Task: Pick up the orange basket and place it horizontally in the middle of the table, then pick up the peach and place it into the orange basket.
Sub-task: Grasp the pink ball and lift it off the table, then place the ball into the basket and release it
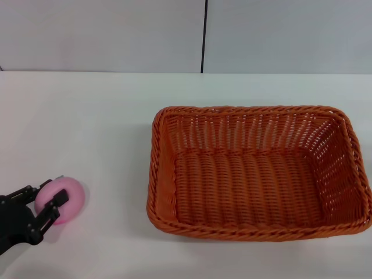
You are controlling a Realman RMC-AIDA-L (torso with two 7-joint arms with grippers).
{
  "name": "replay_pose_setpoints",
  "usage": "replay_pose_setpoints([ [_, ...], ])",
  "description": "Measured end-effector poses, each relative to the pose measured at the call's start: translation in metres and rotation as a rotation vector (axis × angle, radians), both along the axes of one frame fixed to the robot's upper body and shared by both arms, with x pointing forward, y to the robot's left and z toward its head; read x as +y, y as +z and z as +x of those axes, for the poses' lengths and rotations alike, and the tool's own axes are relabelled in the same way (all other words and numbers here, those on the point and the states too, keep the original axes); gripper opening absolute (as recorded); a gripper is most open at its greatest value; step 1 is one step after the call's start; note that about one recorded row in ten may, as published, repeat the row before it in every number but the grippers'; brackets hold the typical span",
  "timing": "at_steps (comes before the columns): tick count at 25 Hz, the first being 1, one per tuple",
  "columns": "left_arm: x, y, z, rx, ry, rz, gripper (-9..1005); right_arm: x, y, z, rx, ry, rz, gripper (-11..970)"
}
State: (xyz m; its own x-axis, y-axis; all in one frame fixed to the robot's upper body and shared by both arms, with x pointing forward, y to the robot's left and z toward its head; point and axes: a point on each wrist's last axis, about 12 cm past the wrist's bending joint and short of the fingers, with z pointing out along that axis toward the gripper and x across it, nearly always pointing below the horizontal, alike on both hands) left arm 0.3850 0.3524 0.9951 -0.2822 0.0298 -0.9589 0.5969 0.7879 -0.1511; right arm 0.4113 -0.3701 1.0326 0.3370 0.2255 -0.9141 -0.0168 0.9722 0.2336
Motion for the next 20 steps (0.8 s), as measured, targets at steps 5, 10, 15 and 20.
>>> replay_pose_setpoints([
  [5, -0.002, 0.004, 0.000, -0.019, -0.019, -0.036, 322, 0.000, -0.001, -0.001, 0.002, -0.003, 0.003, 429],
  [10, -0.004, 0.018, 0.004, -0.108, -0.041, -0.099, 290, -0.002, -0.002, -0.003, 0.005, -0.022, 0.012, 429],
  [15, -0.013, 0.039, 0.017, -0.235, -0.124, -0.183, 248, -0.003, -0.002, -0.005, 0.005, -0.037, 0.016, 429],
  [20, -0.045, 0.049, 0.043, -0.294, -0.251, -0.288, 202, -0.005, -0.002, -0.006, 0.004, -0.053, 0.018, 429],
])
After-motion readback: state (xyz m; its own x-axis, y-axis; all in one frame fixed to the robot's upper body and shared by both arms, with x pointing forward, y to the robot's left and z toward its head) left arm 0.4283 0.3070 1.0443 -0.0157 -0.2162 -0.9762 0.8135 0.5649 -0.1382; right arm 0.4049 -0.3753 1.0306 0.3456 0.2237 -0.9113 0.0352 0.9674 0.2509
